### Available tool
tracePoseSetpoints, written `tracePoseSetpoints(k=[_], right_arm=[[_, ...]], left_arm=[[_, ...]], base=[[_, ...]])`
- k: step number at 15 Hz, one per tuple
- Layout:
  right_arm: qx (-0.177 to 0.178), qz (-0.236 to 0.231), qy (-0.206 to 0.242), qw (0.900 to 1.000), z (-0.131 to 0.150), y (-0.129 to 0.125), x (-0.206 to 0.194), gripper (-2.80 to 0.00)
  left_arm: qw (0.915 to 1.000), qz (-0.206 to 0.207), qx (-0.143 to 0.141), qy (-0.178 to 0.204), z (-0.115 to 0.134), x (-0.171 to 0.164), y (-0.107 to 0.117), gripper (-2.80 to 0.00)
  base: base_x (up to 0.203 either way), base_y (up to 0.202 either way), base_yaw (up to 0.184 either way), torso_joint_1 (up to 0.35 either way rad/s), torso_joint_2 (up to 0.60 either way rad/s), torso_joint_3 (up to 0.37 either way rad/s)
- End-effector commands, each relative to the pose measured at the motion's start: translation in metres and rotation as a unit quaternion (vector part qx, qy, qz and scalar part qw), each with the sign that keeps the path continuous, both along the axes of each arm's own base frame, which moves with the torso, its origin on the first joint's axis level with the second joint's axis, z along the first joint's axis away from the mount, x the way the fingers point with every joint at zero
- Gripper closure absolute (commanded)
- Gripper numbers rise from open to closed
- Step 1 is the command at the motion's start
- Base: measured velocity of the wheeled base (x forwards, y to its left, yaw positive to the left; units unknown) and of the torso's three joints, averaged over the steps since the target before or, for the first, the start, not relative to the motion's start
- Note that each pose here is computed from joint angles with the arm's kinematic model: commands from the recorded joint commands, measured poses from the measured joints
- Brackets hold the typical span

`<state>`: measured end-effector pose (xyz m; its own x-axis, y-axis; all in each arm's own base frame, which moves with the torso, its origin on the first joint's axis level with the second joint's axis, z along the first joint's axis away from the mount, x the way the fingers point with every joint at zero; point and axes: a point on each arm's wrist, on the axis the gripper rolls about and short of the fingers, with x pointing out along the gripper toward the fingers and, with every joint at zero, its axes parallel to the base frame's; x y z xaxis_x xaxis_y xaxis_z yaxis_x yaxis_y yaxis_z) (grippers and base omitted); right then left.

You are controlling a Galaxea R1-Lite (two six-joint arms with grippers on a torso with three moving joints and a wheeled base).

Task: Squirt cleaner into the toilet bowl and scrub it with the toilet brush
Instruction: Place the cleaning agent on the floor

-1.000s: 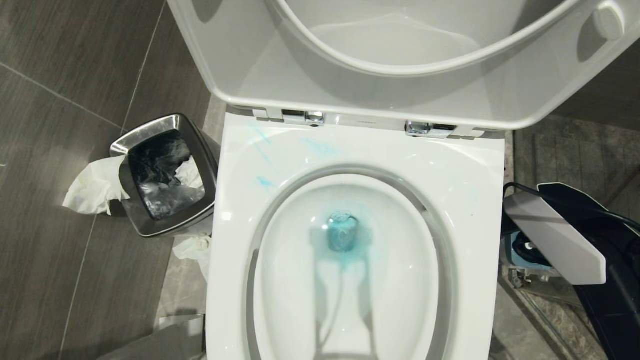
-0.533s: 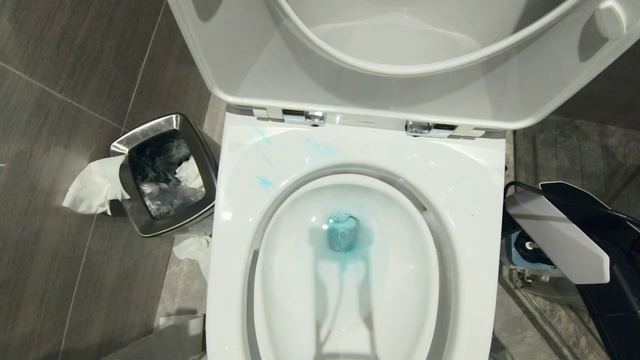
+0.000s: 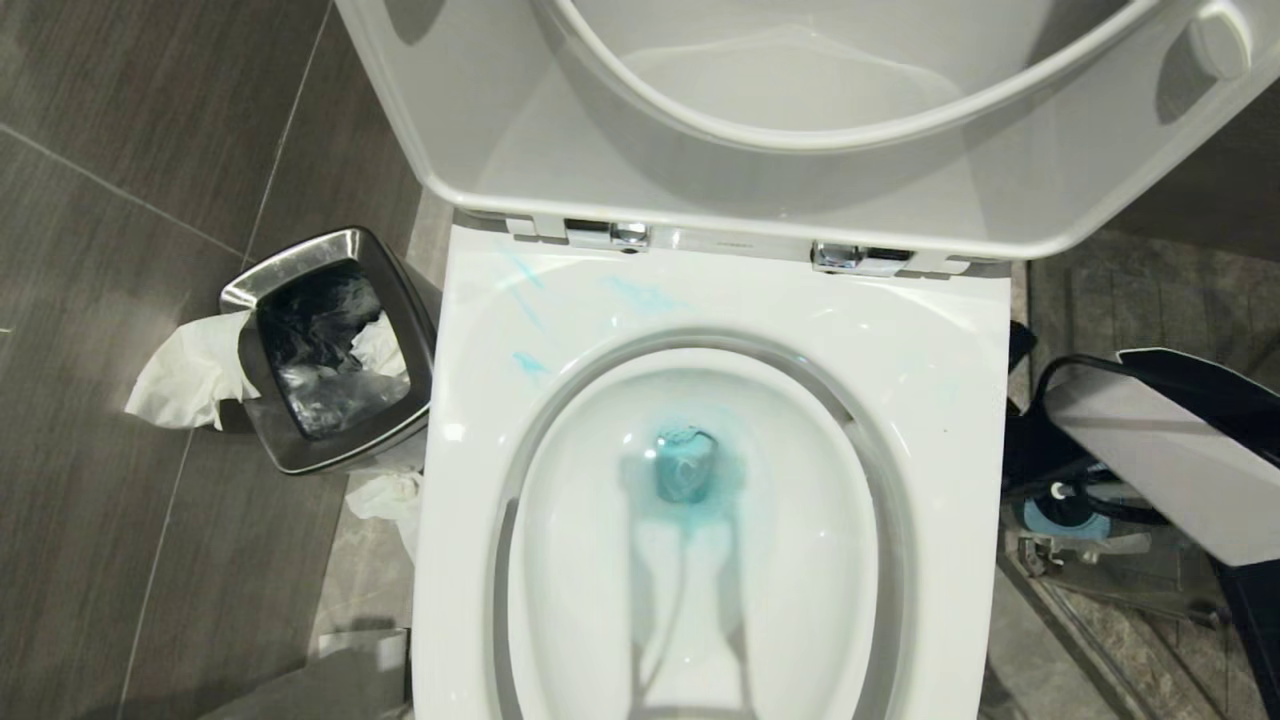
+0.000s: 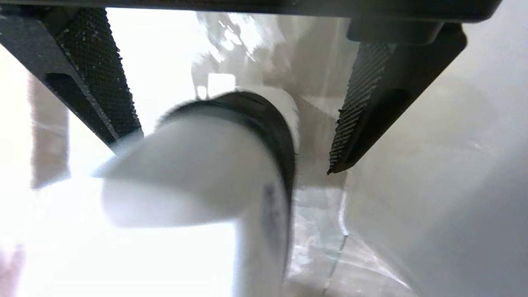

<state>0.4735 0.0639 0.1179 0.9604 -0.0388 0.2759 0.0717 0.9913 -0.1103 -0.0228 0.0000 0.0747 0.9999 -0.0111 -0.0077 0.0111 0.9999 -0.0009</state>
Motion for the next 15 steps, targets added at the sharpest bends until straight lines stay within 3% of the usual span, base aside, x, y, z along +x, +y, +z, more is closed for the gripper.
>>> tracePoseSetpoints(k=[1,5,6,11,15], right_arm=[[0.003,-0.009,-0.008,1.0,0.02,-0.003,-0.024,-2.8],[-0.001,-0.013,0.028,1.0,0.03,-0.005,-0.074,-2.8],[-0.001,-0.017,0.03,0.999,0.036,-0.006,-0.086,0.0],[0.001,-0.024,0.039,0.999,0.052,-0.012,-0.129,0.0],[0.007,-0.062,0.069,0.996,0.067,-0.024,-0.16,0.0]], left_arm=[[1.0,0.0,0.0,0.002,0.0,0.0,0.0,0.0],[1.0,0.0,0.0,0.002,-0.001,0.0,0.0,0.0],[1.0,0.0,0.0,0.002,-0.001,0.0,0.0,0.0],[1.0,0.0,0.0,0.002,-0.001,0.0,0.0,0.0],[1.0,0.0,0.0,0.002,0.0,0.0,0.0,0.0]], base=[[0.0,0.0,0.0,0.0,0.0,0.0],[0.0,0.0,0.0,0.0,0.0,0.0],[0.0,0.0,0.0,0.0,0.0,0.0],[0.0,0.0,0.0,0.0,0.0,0.0],[0.0,0.0,0.0,0.0,0.0,0.0]])
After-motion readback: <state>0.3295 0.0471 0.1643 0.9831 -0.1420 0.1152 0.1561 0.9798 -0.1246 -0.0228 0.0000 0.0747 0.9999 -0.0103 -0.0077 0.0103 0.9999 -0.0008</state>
